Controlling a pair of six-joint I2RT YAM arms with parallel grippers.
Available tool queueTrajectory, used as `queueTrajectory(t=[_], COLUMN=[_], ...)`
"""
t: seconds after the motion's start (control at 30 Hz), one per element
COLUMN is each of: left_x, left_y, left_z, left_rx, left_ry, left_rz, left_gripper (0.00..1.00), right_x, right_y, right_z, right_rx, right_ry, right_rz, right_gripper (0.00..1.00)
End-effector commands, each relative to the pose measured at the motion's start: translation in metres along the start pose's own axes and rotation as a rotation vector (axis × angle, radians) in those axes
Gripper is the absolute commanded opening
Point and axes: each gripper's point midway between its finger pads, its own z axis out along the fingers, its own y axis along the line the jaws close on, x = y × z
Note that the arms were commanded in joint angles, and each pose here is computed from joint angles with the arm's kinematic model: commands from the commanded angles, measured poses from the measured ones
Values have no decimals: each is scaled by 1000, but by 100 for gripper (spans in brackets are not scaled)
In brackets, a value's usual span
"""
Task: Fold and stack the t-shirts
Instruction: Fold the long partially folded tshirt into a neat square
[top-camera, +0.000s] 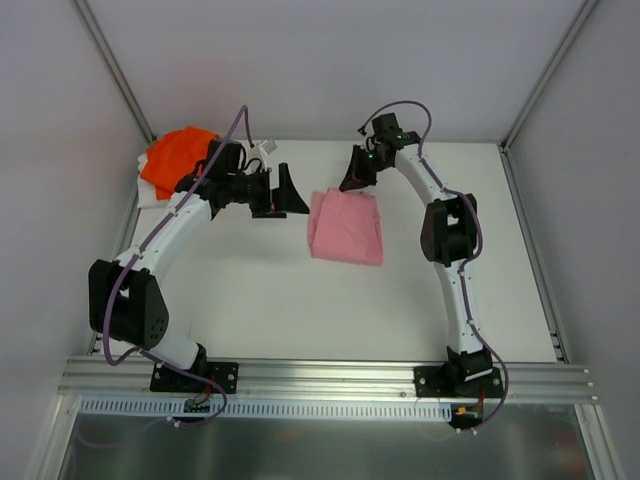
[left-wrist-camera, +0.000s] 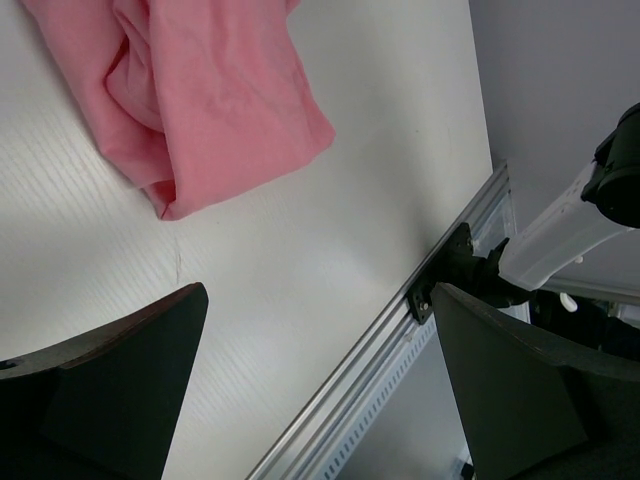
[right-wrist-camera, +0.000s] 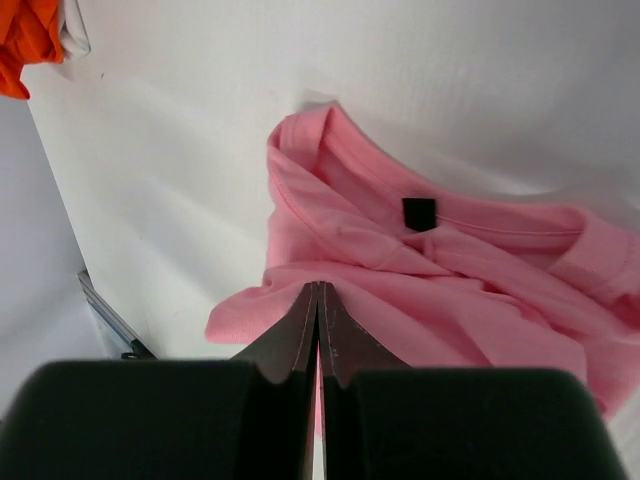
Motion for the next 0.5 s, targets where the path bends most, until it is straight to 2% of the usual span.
queueTrajectory(t=[0.0, 0.1, 0.17, 0.2, 0.27, 0.3, 0.33, 0.37, 0.43, 0.47], left_x=[-4, -3, -9, -8, -13, -12, -12, -14, -14, -15], left_y=[-7, -9, -17, -18, -20, -21, -23, -26, -30, -31], left_z=[-14, -16, -20, -22, -26, -26, -26, -26, -24, -22], left_rx=[6, 10, 34, 37, 31, 39, 47, 60, 99, 106], left_ry=[-42, -57, -98, -106, -138, -140, -143, -148, -139, -139], left_rz=[42, 53, 100, 107, 131, 137, 135, 140, 137, 139], left_gripper=[99, 99, 99, 99, 99, 99, 99, 99, 99, 99], right_x=[0, 5, -3, -11, -18, -19, -20, -14, -5, 1], right_y=[45, 49, 65, 66, 88, 91, 95, 106, 99, 108], right_z=[-3, -7, -38, -52, -96, -109, -124, -150, -166, -188], right_rx=[-74, -35, -19, 14, 27, 51, 63, 68, 118, 113], right_ry=[-23, -42, -109, -150, -236, -266, -288, -316, -325, -359], right_rz=[-50, -103, -162, -204, -268, -286, -320, -349, -382, -407], right_gripper=[0, 0, 1, 11, 56, 96, 100, 100, 100, 100])
